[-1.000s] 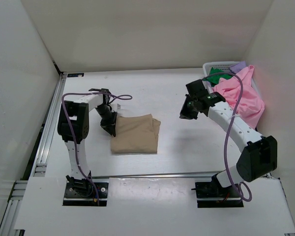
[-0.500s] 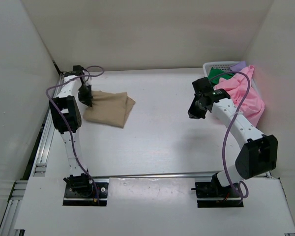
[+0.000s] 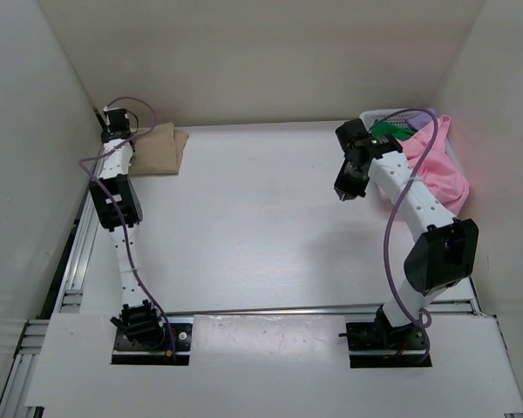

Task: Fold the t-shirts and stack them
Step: Put the neatly folded tshirt into the corner of the board with the left arm, then grab crumpled tshirt from bin with the right arm

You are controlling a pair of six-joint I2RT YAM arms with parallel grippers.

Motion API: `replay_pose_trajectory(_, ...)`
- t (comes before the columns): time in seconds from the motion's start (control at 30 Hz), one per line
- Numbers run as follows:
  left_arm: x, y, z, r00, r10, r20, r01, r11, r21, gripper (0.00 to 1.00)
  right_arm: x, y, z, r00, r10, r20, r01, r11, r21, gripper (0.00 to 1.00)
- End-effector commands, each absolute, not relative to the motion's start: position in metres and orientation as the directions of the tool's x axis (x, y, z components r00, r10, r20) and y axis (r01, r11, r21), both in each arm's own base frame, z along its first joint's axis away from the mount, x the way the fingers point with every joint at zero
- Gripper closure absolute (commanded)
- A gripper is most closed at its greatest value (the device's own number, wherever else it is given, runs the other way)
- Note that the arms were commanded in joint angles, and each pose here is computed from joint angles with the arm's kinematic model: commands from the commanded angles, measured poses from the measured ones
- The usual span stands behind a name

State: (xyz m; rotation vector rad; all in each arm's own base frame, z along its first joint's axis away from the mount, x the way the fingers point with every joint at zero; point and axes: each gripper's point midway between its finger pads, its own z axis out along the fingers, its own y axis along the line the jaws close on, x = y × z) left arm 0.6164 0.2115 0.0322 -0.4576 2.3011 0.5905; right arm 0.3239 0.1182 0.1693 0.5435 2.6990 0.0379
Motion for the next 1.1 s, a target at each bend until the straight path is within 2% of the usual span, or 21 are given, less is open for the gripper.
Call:
replay_pose_trajectory(0.0, 0.641, 0.25, 0.07, -0.525, -0.137, -0.84, -0.593, 0.767, 0.245, 0.9, 0.321, 0.105, 0.186, -0.85, 0.365, -0.379, 0.381, 0.924, 0.035, 0.91)
replay_pose_trajectory(0.2, 0.649, 0.266, 0.07, -0.462, -0.132, -0.877, -0.615, 0.76, 0.209, 0.9, 0.32, 0.106, 0.184, -0.869, 0.343, -0.357, 0.368, 0.93, -0.003, 0.91)
replay_pose_trajectory(0.27, 0.658, 0.266, 0.08, -0.415, -0.119, -0.902, -0.619, 0.764, 0.184, 0.83, 0.322, 0.107, 0.185, -0.869, 0.343, -0.358, 0.368, 0.93, -0.002, 0.91)
replay_pose_trajectory(0.3, 0.661, 0.267, 0.084, -0.397, -0.114, -0.911, -0.622, 0.763, 0.176, 0.76, 0.323, 0.106, 0.181, -0.876, 0.331, -0.35, 0.358, 0.934, -0.013, 0.91)
replay_pose_trajectory(0.33, 0.663, 0.268, 0.087, -0.384, -0.11, -0.917, -0.625, 0.762, 0.17, 0.48, 0.324, 0.107, 0.184, -0.873, 0.333, -0.358, 0.358, 0.934, -0.006, 0.91)
replay_pose_trajectory(0.37, 0.663, 0.271, 0.091, -0.368, -0.105, -0.924, -0.64, 0.749, 0.169, 0.35, 0.325, 0.107, 0.181, -0.876, 0.332, -0.352, 0.358, 0.934, -0.012, 0.91)
replay_pose_trajectory(0.47, 0.661, 0.282, 0.114, -0.301, -0.086, -0.95, -0.702, 0.695, 0.159, 0.07, 0.326, 0.109, 0.184, -0.878, 0.325, -0.352, 0.348, 0.938, -0.003, 0.9)
replay_pose_trajectory(0.6, 0.646, 0.291, 0.138, -0.28, -0.08, -0.957, -0.757, 0.632, 0.168, 0.03, 0.331, 0.113, 0.181, -0.879, 0.319, -0.355, 0.337, 0.941, 0.01, 0.89)
replay_pose_trajectory(0.63, 0.641, 0.291, 0.159, -0.259, -0.074, -0.963, -0.766, 0.623, 0.158, 0.03, 0.331, 0.113, 0.181, -0.879, 0.319, -0.355, 0.337, 0.941, 0.01, 0.89)
replay_pose_trajectory(0.7, 0.634, 0.28, 0.152, -0.299, -0.082, -0.951, -0.752, 0.634, 0.182, 0.03, 0.335, 0.114, 0.182, -0.872, 0.314, -0.375, 0.329, 0.944, 0.026, 0.89)
replay_pose_trajectory(0.77, 0.632, 0.255, 0.172, -0.295, -0.07, -0.953, -0.731, 0.659, 0.178, 0.03, 0.337, 0.115, 0.186, -0.865, 0.316, -0.389, 0.328, 0.944, 0.038, 0.86)
replay_pose_trajectory(0.8, 0.625, 0.244, 0.154, -0.346, -0.077, -0.935, -0.711, 0.672, 0.208, 0.03, 0.345, 0.107, 0.19, -0.847, 0.344, -0.405, 0.354, 0.934, 0.053, 0.84)
replay_pose_trajectory(0.83, 0.62, 0.234, 0.157, -0.356, -0.073, -0.932, -0.705, 0.675, 0.217, 0.03, 0.351, 0.102, 0.2, -0.825, 0.364, -0.433, 0.367, 0.927, 0.08, 0.8)
replay_pose_trajectory(0.87, 0.614, 0.223, 0.184, -0.329, -0.063, -0.942, -0.696, 0.69, 0.197, 0.01, 0.357, 0.096, 0.208, -0.807, 0.375, -0.456, 0.374, 0.922, 0.096, 0.73)
replay_pose_trajectory(0.9, 0.607, 0.198, 0.167, -0.384, -0.061, -0.921, -0.652, 0.725, 0.224, 0.01, 0.366, 0.079, 0.218, -0.768, 0.42, -0.484, 0.416, 0.901, 0.123, 0.56)
replay_pose_trajectory(0.93, 0.602, 0.185, 0.172, -0.388, -0.055, -0.92, -0.625, 0.749, 0.219, 0.01, 0.373, 0.07, 0.226, -0.75, 0.424, -0.508, 0.412, 0.9, 0.143, 0.49)
replay_pose_trajectory(0.97, 0.6, 0.156, 0.203, -0.356, -0.04, -0.934, -0.564, 0.805, 0.181, 0.01, 0.386, 0.048, 0.231, -0.705, 0.468, -0.533, 0.452, 0.876, 0.171, 0.4)
replay_pose_trajectory(1.07, 0.584, 0.101, 0.196, -0.427, -0.03, -0.904, -0.371, 0.917, 0.145, 0.01, 0.408, 0.001, 0.245, -0.62, 0.537, -0.572, 0.519, 0.828, 0.215, 0.34)
